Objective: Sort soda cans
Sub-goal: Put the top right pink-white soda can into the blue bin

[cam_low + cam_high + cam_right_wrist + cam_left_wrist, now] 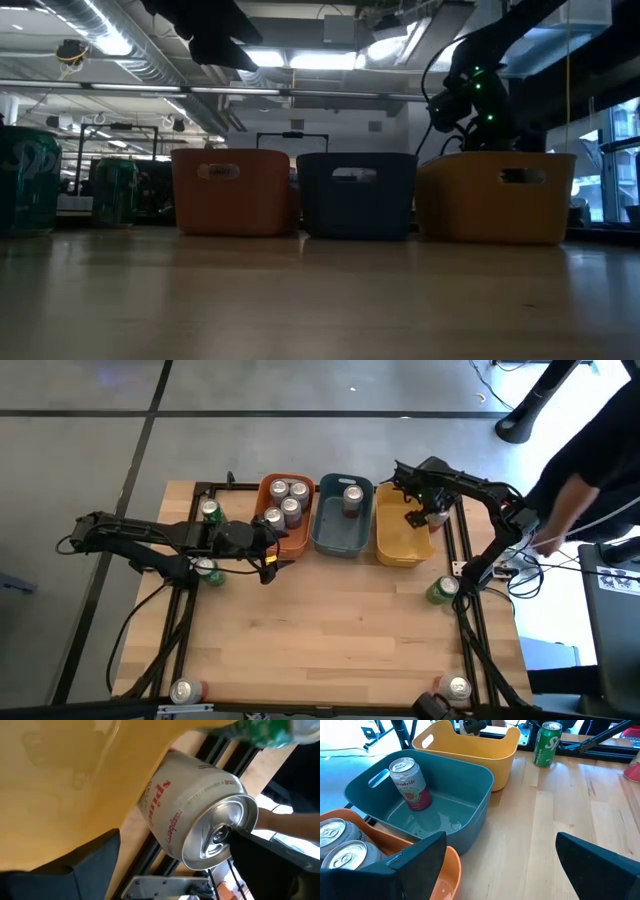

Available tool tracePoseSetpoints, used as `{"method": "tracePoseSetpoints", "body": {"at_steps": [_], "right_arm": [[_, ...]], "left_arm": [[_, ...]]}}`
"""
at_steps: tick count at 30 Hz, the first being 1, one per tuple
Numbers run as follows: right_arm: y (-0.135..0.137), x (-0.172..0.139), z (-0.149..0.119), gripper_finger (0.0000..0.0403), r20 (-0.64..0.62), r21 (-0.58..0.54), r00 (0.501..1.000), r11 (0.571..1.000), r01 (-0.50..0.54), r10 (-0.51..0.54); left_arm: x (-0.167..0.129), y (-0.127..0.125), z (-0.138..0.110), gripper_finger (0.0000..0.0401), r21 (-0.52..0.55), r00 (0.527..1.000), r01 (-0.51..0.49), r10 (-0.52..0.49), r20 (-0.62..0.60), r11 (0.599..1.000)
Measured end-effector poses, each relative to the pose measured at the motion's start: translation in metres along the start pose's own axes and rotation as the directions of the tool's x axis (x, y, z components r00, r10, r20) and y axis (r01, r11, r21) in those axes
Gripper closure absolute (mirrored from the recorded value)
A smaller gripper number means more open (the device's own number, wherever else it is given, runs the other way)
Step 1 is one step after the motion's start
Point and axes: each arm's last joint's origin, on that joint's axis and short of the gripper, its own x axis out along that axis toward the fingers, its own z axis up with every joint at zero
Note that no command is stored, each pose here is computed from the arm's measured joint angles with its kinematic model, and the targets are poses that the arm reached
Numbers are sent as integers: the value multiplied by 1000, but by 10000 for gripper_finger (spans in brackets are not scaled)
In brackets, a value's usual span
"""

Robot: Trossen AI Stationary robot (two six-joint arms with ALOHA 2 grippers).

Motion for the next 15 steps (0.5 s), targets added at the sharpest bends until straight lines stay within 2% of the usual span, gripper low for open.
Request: {"method": "tracePoseSetpoints", "body": {"at_steps": [6,15], "right_arm": [[-1,-2,-2,38,-9,-5,999,999,43,-43],[-8,-23,1,38,27,34,999,999,41,-42]], "left_arm": [[0,0,0,38,4,1000,0,0,1,1000],[0,0,0,38,8,1000,1,-1,1,1000]]}}
